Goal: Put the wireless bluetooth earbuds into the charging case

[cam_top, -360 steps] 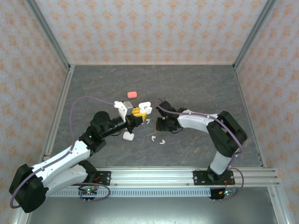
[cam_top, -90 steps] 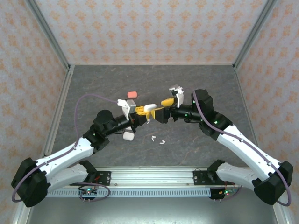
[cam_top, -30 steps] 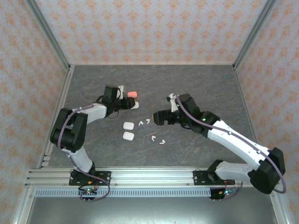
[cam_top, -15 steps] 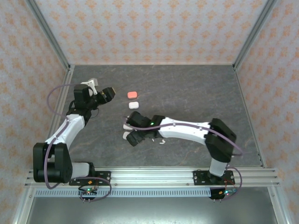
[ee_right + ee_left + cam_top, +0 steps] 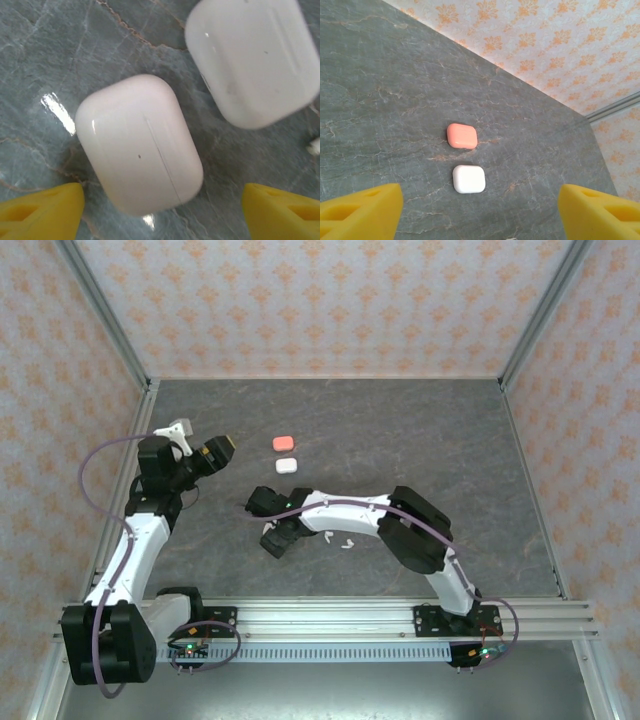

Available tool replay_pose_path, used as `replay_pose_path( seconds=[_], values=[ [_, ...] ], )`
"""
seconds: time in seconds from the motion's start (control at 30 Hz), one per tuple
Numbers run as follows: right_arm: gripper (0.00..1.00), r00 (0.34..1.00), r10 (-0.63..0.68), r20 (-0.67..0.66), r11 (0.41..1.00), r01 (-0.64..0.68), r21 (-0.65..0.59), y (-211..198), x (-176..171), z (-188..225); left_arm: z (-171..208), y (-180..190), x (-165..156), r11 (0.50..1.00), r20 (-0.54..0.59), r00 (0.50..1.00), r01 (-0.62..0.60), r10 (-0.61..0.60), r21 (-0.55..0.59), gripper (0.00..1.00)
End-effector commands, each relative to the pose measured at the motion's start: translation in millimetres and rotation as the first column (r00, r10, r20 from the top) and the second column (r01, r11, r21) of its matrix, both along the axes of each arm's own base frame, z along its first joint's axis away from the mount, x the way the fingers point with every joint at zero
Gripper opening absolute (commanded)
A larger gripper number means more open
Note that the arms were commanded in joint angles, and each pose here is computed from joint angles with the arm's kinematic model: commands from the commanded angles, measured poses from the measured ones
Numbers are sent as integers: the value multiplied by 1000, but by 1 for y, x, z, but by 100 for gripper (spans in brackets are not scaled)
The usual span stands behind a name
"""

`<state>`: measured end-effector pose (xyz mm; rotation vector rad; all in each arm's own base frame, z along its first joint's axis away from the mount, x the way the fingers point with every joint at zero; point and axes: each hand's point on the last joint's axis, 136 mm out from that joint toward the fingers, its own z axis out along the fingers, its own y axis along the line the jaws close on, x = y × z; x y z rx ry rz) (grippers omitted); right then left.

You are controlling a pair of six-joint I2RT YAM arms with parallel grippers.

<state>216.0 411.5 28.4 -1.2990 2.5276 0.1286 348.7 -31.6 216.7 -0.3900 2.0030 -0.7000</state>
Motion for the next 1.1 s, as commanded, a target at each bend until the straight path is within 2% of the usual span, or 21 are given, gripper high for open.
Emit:
replay_pose_path(
  seconds=[0.0, 0.23, 0.43, 0.57, 0.83, 1.07],
  values=[
    [80, 999, 33, -15, 999, -33, -15, 6, -1, -1, -5, 1, -10, 1000, -29, 1000, -4, 4, 4, 81],
    [70, 999, 28, -20, 999, -29, -40, 10, 3, -13, 3, -1, -18, 1000, -18, 1000, 6, -6, 4, 82],
    [53, 999, 23, -26, 998, -25, -53, 7, 1, -17, 4, -2, -27, 1000, -27, 1000, 13, -13, 25, 83],
    [43, 1000, 23, -5, 999, -24, -26, 7, 3, -6, 6, -2, -30, 999, -25, 1000, 19, -19, 31, 83],
    [39, 997, 15, 74, 986, -27, 162, 5, 14, 63, 18, -19, -32, 994, 2, 994, 110, -110, -16, 83],
    [39, 964, 12, 265, 943, -99, 318, -24, 27, 151, 42, -43, -39, 969, 68, 970, 238, -233, -66, 82]
  ],
)
